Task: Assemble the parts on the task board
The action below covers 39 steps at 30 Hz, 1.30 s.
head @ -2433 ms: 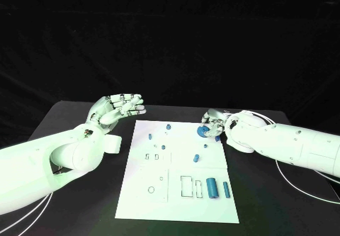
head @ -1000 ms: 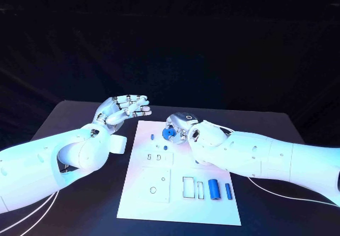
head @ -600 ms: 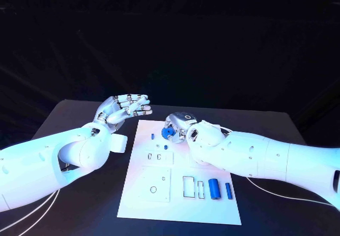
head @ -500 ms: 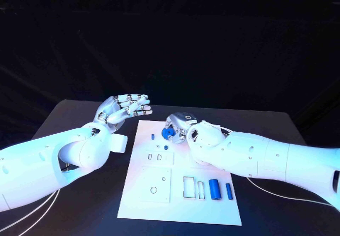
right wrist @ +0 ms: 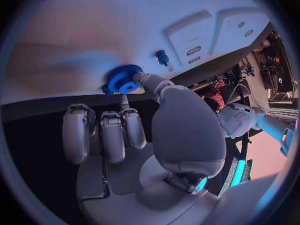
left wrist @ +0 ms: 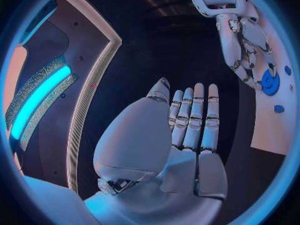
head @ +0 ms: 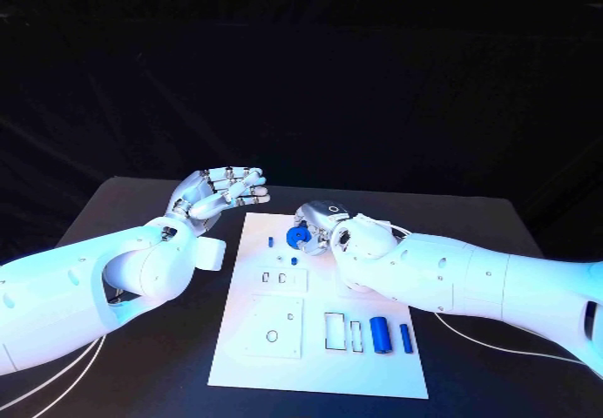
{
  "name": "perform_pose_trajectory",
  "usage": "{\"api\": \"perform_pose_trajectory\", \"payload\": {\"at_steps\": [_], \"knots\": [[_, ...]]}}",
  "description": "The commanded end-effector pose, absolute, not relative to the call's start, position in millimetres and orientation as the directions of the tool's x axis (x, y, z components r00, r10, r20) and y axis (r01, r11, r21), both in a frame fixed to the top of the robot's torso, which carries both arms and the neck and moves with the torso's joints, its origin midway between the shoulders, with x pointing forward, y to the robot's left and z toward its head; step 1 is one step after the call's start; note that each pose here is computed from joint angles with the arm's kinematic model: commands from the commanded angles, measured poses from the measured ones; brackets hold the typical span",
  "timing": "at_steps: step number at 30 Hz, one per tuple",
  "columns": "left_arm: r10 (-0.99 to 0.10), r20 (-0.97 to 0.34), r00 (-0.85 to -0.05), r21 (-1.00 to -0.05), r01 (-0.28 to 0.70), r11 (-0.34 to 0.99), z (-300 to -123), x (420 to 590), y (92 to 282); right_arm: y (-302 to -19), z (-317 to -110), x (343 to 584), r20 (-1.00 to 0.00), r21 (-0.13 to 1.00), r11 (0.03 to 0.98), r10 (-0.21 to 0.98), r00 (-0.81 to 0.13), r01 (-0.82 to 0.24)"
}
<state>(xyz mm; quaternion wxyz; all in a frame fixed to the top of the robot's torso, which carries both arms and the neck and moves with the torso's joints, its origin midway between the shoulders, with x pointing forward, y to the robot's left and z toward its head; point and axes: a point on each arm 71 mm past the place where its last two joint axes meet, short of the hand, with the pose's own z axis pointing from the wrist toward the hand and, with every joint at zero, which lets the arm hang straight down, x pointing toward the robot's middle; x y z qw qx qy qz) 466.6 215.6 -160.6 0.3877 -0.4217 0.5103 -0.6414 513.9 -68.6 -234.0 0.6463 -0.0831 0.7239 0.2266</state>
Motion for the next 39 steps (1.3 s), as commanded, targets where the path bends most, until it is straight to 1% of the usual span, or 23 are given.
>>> {"api": "perform_pose_trajectory", "payload": {"at_steps": [1, 24, 34, 39], "knots": [[-0.92, 0.155, -0.361, -0.979, 0.066, -0.191, -159.3, 466.4, 214.1, -71, -236, 515, -0.97, 0.229, 0.885, 0.17, -0.176, -0.405], [-0.919, 0.151, -0.364, -0.981, 0.057, -0.183, -160.4, 467.1, 215.6, -88, -241, 514, -0.942, 0.294, 0.879, 0.202, -0.267, -0.375], [-0.92, 0.149, -0.363, -0.982, 0.056, -0.181, -160.7, 467.5, 216.4, -102, -240, 512, -0.94, 0.308, 0.88, 0.224, -0.257, -0.36], [-0.923, 0.147, -0.357, -0.982, 0.057, -0.178, -161.2, 468.5, 218.9, -118, -230, 507, -0.938, 0.333, 0.87, 0.266, -0.222, -0.363]]}}
